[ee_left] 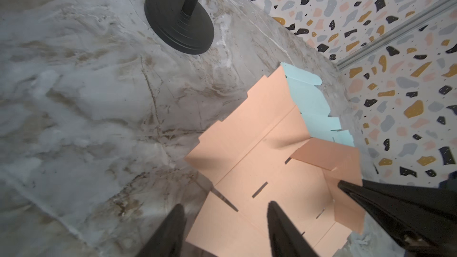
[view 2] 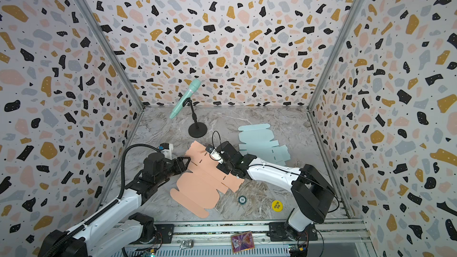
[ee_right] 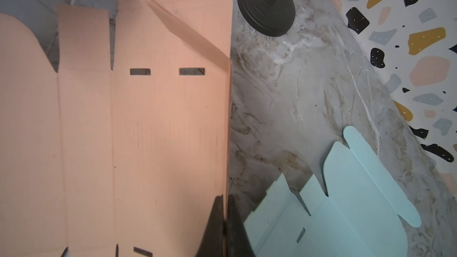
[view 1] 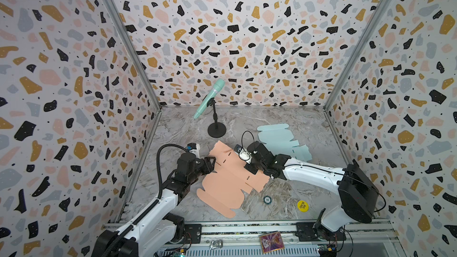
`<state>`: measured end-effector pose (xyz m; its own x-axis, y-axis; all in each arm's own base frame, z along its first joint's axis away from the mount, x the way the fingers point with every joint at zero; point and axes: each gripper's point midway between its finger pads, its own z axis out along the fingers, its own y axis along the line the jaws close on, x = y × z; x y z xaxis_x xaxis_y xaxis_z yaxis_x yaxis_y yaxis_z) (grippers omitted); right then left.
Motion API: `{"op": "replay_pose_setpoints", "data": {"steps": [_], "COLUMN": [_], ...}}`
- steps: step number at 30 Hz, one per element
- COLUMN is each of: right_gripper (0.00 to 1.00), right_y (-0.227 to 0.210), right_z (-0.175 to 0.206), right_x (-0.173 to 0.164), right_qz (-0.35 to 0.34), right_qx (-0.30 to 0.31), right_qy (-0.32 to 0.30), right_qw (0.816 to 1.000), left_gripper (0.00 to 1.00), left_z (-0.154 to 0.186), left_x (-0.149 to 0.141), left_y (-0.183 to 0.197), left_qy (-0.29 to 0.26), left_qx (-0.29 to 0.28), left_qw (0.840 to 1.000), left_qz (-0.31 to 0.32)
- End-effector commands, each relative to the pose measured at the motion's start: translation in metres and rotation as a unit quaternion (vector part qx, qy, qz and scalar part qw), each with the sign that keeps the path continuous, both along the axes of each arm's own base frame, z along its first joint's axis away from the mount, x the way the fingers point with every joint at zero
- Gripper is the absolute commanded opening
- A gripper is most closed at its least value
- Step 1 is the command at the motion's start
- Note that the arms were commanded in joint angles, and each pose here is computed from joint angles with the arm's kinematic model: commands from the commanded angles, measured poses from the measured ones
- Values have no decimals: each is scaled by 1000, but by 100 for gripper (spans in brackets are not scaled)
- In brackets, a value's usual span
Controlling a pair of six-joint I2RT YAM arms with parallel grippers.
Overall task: Assemble paper box
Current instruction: First fold the bottom flaps of a flat cardboard box at the center of the table.
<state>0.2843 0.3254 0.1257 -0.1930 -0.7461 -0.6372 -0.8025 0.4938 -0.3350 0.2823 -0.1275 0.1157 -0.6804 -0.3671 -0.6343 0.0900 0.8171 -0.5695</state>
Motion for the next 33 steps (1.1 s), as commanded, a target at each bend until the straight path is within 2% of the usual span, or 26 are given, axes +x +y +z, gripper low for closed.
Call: {"op": "replay_pose_setpoints", "data": {"steps": [1,4,8,13,19,28,33], "right_gripper": [0,0,0,0,0,0,0], "right_y": [-1,-1,0,2,4,7,6], "right_z": [16,16,18,17,16,19,20], "right_x": [0,-1,0,0,3,6,8], "right_qz": [3,4,5,6,5,8,11], "right_qx": [10,12,16,16,14,15,7], "right_qy": [-20,-20,-21,-20,-22,-27,-39], "right_qw": [1000,1000,1000,1000,1000,999,999], "left_gripper": [67,73,74,59,47,37,35], "left_z": [-5,-11,-20,-13,-4,14,22], "left_x": [-1,-1,-3,-4,-8,-16,-18], "left_y": [-1,-5,-12,-17,-24,-50,-64], "left_qy": [-2,7,15,6,-4,-21,-31], "left_qx": [-3,-7,-18,-33,-44,-61,-73], "left_qw": [1000,1000,999,998,997,994,991], "left_qz": [-12,-21,-39,-50,-64,-90,-106]}}
